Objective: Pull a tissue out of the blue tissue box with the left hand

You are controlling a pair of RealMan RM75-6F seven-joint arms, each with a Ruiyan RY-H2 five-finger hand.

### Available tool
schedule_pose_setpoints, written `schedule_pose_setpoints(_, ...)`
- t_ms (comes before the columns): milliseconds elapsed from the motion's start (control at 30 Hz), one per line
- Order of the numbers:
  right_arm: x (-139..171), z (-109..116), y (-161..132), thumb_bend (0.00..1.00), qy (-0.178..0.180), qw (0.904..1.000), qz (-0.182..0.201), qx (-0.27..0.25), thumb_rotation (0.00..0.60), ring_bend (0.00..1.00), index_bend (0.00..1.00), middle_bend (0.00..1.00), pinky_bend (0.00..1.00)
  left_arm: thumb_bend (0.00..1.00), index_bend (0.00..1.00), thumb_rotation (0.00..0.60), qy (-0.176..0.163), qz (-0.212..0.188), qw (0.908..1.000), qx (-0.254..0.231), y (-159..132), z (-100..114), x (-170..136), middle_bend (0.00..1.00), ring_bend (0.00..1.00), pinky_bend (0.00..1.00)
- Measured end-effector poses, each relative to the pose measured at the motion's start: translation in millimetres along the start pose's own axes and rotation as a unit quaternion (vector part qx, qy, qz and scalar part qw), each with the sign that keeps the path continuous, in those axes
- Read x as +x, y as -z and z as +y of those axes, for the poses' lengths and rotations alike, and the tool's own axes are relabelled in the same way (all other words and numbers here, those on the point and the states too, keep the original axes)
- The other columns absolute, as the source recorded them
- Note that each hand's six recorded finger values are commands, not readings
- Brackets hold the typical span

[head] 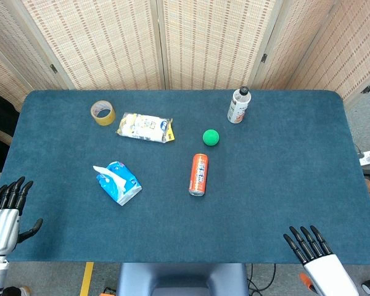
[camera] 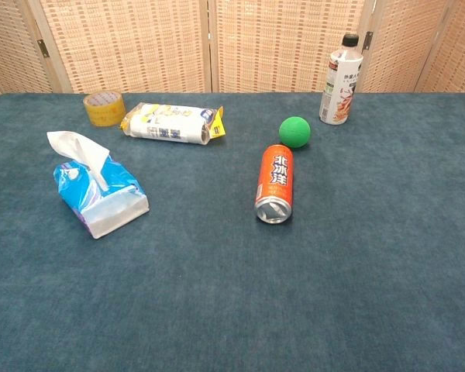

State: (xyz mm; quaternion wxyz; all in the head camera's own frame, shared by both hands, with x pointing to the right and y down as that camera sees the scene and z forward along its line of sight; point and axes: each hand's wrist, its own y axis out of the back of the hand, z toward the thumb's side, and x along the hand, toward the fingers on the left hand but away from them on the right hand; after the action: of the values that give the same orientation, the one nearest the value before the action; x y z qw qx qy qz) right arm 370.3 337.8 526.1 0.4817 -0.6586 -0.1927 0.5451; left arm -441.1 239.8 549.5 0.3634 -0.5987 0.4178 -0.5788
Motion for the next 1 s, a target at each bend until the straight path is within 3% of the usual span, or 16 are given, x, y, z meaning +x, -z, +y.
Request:
schedule_pose_setpoints(633,1.2,1.7,0.1,0.02,0.005,1.0000,0.000,0.001,0.600,0.00,0.00,0.00,0.00,0.27,0.00,0.600,0.003,-0.028,0.9996,0.004,-14.5,-5.0,2.9,0.00,0.00,0.02)
schedule_pose_setpoints(767,0.9,1.3,-0.6,0.02,0.004,1.0000,0.004,0.003,0.600,0.00,0.00,0.00,0.00,0.31,0.03,0.600,0.007,-0.058,0.9983,0.001,-24.8,-7.4,13.9,0.00,0.00,0.08)
schedule_pose_setpoints(867,-0.1,0.7,-0.5,0.02,0.002,1.0000,0.005,0.002,0.600,0.00,0.00,0.00,0.00,0.36,0.15,0.600,-0.002,-0.098,0.9952,0.000,-41.0,-5.1,29.0,0.00,0.00,0.18)
schedule_pose_setpoints(1000,-1.0,0.7,0.4,0.02,0.001,1.0000,0.003,0.001,0.600,0.00,0.00,0.00,0.00,0.39,0.22,0.600,0.001,-0.144,0.9896,0.006,-64.4,-7.4,48.4,0.00,0.01,0.20)
